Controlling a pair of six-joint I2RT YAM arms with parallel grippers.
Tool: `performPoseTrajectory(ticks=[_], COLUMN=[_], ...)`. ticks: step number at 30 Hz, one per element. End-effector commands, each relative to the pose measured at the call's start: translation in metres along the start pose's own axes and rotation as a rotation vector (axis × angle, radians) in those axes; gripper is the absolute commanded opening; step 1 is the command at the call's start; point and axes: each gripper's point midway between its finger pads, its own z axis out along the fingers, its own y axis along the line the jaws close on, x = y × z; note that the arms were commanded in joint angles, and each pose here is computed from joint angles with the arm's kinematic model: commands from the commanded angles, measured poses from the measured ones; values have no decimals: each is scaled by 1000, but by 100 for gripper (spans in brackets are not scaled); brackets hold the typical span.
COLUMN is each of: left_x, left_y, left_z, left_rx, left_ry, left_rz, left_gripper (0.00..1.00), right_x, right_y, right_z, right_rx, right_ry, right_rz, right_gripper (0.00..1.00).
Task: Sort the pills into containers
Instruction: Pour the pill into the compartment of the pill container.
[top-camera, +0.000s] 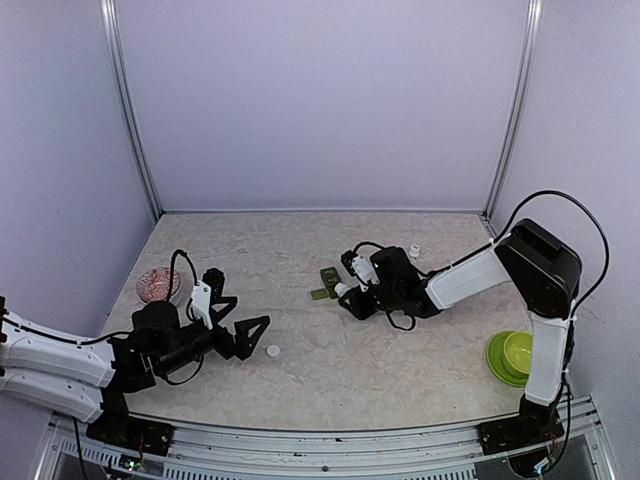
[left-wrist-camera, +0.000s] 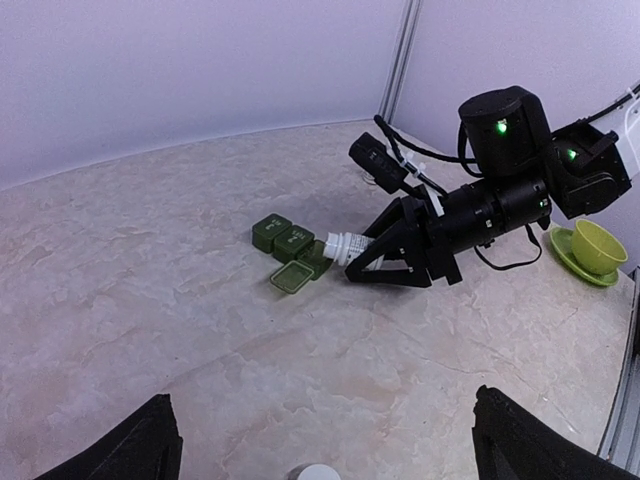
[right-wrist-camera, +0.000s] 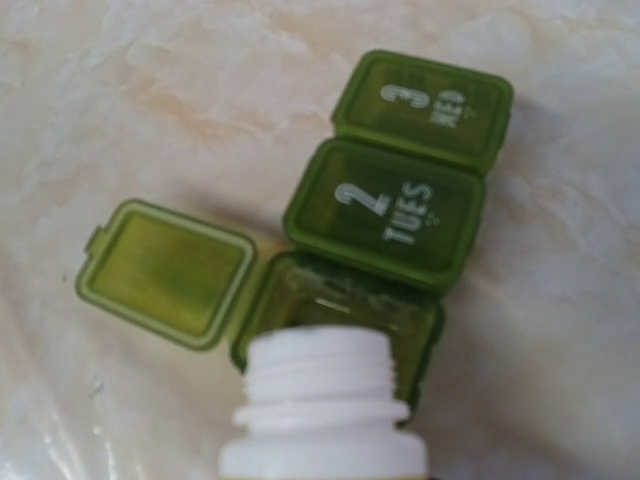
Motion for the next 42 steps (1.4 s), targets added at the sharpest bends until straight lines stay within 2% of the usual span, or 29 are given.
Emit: performPoseTrajectory(ticks=[1,42], left_x=[-2,-4], left_y=[2,2], left_z=[-1,-2], left_rx=[1,3], left_ry=[-17,-22], left_rz=[-8,-11], left_gripper=[99,99], right_x=[-13,-17], right_y=[-2,0], right_z=[-7,-6], right_rx=[8,12], right_ry=[15,187], right_rz=[10,-19], right_gripper=[12,12])
